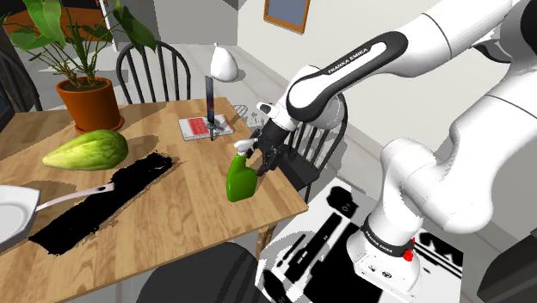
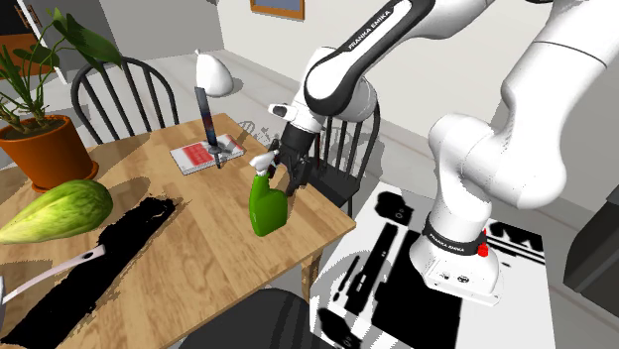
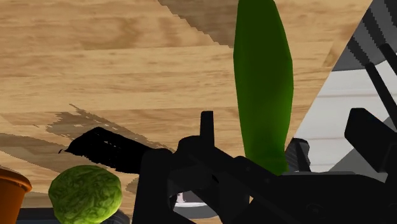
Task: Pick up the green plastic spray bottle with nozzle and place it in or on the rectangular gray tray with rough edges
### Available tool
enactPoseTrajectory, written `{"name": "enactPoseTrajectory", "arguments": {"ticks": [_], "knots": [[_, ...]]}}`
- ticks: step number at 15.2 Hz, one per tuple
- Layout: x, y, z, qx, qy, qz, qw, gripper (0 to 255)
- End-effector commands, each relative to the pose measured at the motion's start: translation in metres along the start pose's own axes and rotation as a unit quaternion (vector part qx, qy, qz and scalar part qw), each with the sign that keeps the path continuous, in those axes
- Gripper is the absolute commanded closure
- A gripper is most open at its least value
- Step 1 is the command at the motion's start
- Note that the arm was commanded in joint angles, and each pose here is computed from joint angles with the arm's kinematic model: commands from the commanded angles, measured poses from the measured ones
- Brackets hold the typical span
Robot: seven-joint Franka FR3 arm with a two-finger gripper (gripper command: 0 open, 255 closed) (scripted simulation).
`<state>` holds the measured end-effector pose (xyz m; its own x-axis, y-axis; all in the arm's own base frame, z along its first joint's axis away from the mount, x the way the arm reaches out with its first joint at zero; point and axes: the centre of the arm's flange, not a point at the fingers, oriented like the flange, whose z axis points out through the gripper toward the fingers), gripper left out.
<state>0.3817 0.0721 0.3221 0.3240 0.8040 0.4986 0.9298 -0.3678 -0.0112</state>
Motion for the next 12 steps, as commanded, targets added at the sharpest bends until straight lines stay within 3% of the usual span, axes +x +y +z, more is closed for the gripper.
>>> {"name": "enactPoseTrajectory", "arguments": {"ticks": [1,10,11,12], "knots": [[-0.0001,0.0005,0.0103,0.000,0.000,-0.001,1.0000,0],[-0.0001,0.0005,0.0186,0.000,0.000,-0.001,1.0000,0],[-0.0001,0.0005,0.0186,0.000,0.000,-0.001,1.0000,255],[-0.0001,0.0005,0.0186,0.000,0.000,-0.001,1.0000,255]]}}
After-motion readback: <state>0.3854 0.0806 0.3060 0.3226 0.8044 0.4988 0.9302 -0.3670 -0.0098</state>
